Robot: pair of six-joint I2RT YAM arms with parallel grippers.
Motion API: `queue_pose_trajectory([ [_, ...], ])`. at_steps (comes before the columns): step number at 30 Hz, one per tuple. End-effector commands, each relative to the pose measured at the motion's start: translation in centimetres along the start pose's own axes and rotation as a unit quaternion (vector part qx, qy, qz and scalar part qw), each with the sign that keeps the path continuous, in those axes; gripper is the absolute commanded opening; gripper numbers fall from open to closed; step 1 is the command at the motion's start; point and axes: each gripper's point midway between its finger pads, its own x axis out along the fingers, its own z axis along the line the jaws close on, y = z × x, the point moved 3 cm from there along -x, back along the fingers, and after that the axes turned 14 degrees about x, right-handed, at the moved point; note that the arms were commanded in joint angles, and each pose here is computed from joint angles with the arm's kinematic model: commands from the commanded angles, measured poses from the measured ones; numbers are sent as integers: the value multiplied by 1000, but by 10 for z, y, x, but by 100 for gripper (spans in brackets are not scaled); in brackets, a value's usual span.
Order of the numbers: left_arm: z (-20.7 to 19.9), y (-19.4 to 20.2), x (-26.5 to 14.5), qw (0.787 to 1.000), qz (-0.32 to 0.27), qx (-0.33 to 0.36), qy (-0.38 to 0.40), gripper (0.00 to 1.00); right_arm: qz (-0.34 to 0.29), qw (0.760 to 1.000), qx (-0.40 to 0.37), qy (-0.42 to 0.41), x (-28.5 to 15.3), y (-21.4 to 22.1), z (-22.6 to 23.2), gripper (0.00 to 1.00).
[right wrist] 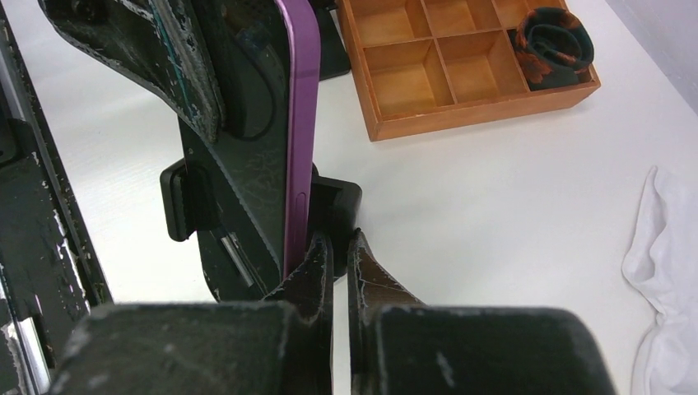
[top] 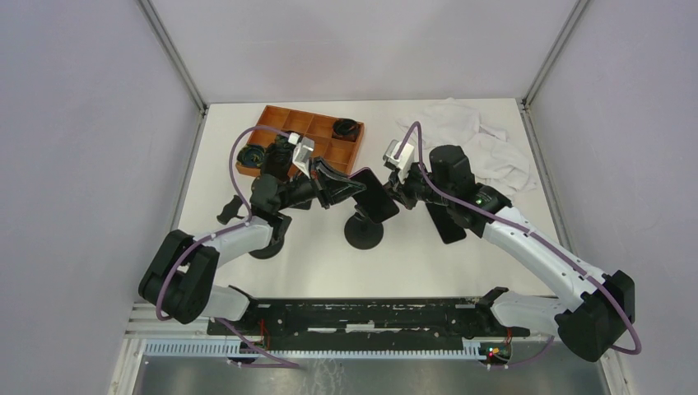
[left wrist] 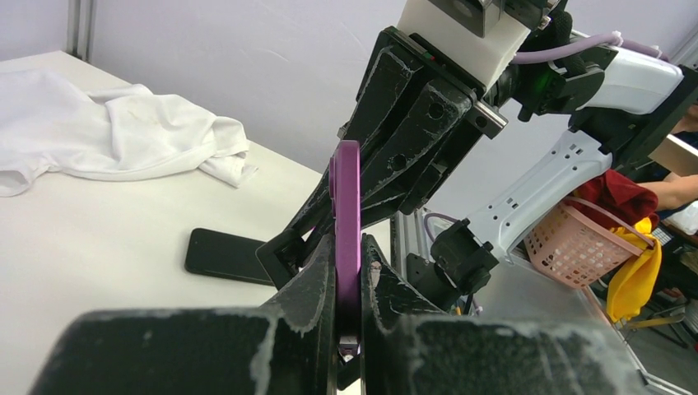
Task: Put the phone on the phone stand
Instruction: Install the phone on the phone stand.
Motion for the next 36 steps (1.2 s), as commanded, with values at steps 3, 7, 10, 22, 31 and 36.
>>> queue_pose_trajectory([
  [3, 26, 8, -11, 998, 16, 29, -59, 2, -43, 995, -42, 78, -17, -36, -23, 0],
  [7, 30, 14, -15, 996, 36, 24, -82, 2, -44, 994, -44, 87, -18, -37, -26, 0],
  [10, 32, 17, -18, 994, 47, 16, -95, 2, -42, 994, -46, 95, -17, -36, -29, 0],
  [22, 38, 20, -21, 988, 80, 1, -134, 2, -34, 989, -64, 129, -14, -34, -39, 0],
  [31, 40, 21, -21, 983, 109, -6, -150, 2, -29, 987, -72, 142, -11, -35, -42, 0],
  [36, 40, 21, -22, 981, 117, -1, -156, 2, -28, 987, -73, 143, -11, -35, -42, 0],
])
